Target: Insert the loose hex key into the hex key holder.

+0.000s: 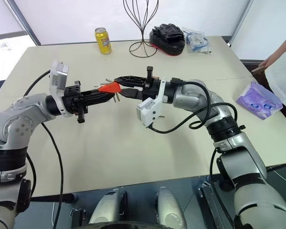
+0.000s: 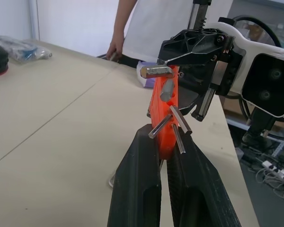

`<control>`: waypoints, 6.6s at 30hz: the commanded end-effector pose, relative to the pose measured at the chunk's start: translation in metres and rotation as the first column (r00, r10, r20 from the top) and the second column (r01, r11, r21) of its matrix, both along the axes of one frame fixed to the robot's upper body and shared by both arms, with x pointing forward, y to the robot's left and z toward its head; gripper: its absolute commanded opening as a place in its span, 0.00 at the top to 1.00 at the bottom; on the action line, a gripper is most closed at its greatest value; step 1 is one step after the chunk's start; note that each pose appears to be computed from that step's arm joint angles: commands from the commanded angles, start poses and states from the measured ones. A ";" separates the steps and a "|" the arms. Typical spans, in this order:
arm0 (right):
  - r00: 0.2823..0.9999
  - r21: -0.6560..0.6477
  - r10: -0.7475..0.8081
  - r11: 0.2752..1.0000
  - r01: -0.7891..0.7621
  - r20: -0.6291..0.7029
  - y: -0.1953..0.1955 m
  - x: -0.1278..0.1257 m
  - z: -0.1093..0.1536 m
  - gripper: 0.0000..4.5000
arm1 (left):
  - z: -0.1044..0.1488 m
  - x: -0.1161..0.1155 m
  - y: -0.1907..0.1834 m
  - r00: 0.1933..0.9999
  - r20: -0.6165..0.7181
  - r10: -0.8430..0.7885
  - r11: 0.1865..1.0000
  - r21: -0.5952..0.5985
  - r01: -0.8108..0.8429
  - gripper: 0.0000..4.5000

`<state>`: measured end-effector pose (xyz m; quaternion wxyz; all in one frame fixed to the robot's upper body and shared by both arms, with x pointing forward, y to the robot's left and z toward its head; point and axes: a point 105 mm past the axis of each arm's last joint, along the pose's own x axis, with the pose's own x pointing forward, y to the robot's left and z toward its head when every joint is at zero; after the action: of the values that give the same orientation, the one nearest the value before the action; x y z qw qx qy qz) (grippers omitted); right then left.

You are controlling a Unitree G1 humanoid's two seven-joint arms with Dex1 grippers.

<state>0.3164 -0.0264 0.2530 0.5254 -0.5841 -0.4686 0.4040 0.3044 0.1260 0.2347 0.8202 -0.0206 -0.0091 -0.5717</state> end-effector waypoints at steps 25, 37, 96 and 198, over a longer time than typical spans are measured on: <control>1.000 0.041 0.028 0.999 -0.028 0.014 0.003 -0.008 0.014 0.77 | 0.012 0.006 -0.004 0.996 0.058 0.063 0.998 -0.017 -0.062 0.83; 1.000 0.049 0.022 0.999 -0.022 0.012 0.004 -0.007 0.017 0.77 | 0.009 0.006 -0.003 0.997 0.057 0.055 0.998 0.006 -0.055 0.42; 0.852 -0.093 -0.227 0.974 0.209 -0.471 -0.029 0.028 -0.022 0.11 | 0.014 0.005 -0.001 0.989 0.122 0.083 0.996 -0.035 -0.080 1.00; 0.444 0.711 0.564 0.627 0.320 -0.697 0.037 0.017 0.055 0.99 | 0.012 0.023 -0.002 0.964 0.163 0.210 0.978 -0.046 -0.205 1.00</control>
<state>0.3419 0.0076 0.2901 0.8583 0.0413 -0.2565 0.4426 0.3334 0.1272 0.2336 0.8786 0.0066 -0.0614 -0.4736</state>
